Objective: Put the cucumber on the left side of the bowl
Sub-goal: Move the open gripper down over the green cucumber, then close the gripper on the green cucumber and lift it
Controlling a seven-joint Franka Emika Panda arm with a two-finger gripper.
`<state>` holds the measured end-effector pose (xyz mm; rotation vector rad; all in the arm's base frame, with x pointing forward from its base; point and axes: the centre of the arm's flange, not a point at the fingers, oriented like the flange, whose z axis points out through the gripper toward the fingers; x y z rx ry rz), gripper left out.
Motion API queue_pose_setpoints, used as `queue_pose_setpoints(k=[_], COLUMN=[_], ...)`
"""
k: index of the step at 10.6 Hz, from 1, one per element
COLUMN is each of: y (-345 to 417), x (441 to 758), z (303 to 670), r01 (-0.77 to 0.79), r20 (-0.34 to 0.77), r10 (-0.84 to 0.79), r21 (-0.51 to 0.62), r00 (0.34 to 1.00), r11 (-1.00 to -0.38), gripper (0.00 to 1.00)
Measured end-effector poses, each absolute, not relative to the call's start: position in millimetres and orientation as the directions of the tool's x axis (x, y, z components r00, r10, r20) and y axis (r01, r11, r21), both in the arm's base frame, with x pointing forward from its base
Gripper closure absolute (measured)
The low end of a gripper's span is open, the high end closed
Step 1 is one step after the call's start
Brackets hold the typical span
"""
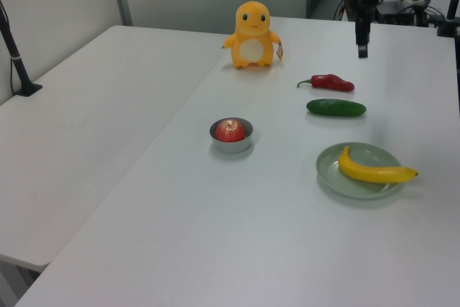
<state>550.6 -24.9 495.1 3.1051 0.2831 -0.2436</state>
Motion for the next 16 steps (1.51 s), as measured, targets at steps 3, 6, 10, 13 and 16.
queue_pose_setpoints(k=[3,6,10,13,16], y=[-37,-46,-57,-57,-55], x=[560,568,583,583,584], z=[454,410,360,335,325], r01=[0.225,0.237,0.188,0.171,0.162], r20=[-0.175,-0.131,-0.019,0.022,0.011], r10=[0.223,0.235,0.188,0.170,0.162], r21=[-0.007,0.005,-0.005,-0.009,-0.012], r00=[0.959,0.963,0.982,0.985,0.987], r11=[-0.974,-0.971,-0.982,-0.985,-0.987], gripper=[0.00,0.00,0.00,0.00,0.04])
